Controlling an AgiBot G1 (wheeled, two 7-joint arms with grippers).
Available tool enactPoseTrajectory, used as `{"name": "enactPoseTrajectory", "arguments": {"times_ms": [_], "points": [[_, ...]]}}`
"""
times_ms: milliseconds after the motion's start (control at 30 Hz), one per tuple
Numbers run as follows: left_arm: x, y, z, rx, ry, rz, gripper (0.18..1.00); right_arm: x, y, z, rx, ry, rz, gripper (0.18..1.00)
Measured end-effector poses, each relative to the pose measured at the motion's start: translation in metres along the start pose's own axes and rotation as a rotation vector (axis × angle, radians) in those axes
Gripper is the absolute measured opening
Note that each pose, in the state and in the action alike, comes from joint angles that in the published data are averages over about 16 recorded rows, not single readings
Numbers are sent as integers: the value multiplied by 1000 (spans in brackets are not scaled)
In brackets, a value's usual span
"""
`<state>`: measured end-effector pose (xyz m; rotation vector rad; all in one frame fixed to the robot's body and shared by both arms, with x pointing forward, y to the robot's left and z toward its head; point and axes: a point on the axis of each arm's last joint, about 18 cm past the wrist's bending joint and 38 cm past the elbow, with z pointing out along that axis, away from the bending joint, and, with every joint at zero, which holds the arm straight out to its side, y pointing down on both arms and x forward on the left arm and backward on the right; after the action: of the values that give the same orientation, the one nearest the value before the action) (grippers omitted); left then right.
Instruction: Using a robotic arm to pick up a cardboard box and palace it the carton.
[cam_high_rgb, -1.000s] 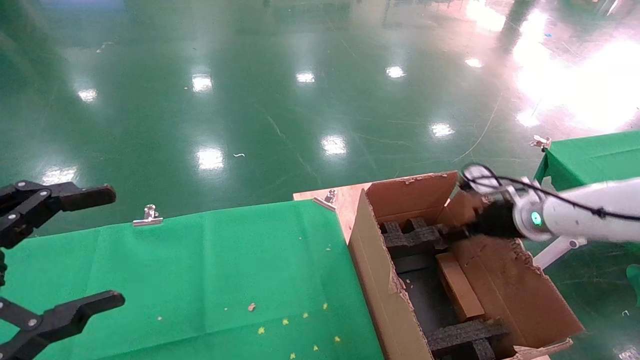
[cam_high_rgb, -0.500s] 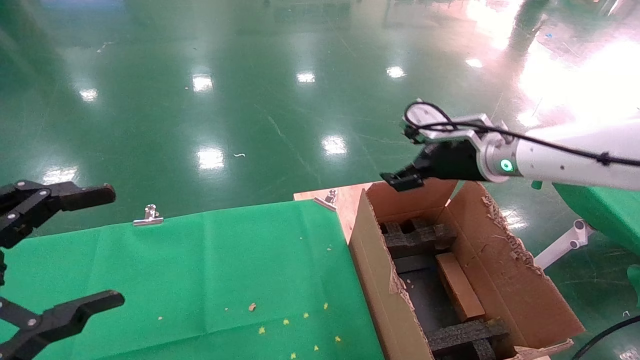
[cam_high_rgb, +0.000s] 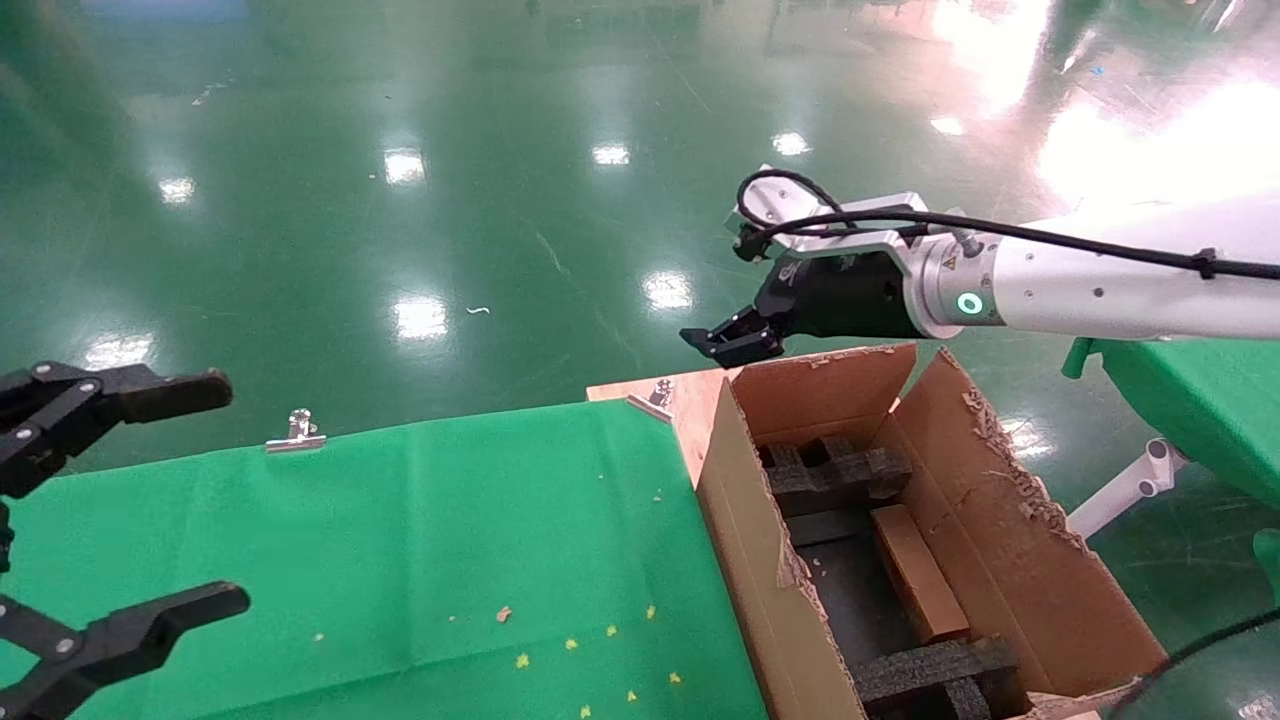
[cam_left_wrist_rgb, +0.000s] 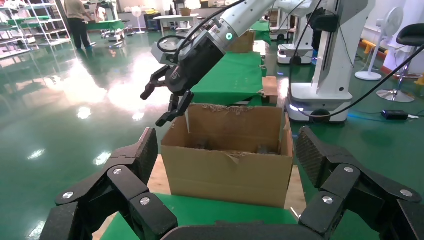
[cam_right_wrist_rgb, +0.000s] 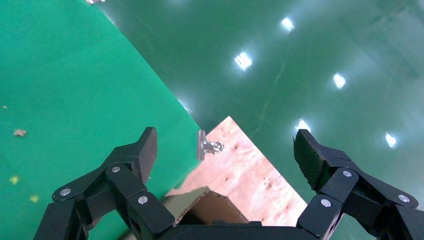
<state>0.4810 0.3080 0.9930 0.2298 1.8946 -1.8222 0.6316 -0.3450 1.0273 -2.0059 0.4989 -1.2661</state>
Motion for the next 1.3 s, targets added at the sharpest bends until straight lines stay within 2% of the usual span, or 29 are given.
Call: {"name": "enactPoseTrajectory", "arguments": {"times_ms": [400,867,1300], "points": [[0,0,0,0,0,0,1000,-15,-1,3,22,-70,31,1001],[0,0,0,0,0,0,1000,-57,-12,1,132,-276,91,1001],[0,0,0,0,0,0,1000,-88,-20,-20,290,-456,122,1001]]}}
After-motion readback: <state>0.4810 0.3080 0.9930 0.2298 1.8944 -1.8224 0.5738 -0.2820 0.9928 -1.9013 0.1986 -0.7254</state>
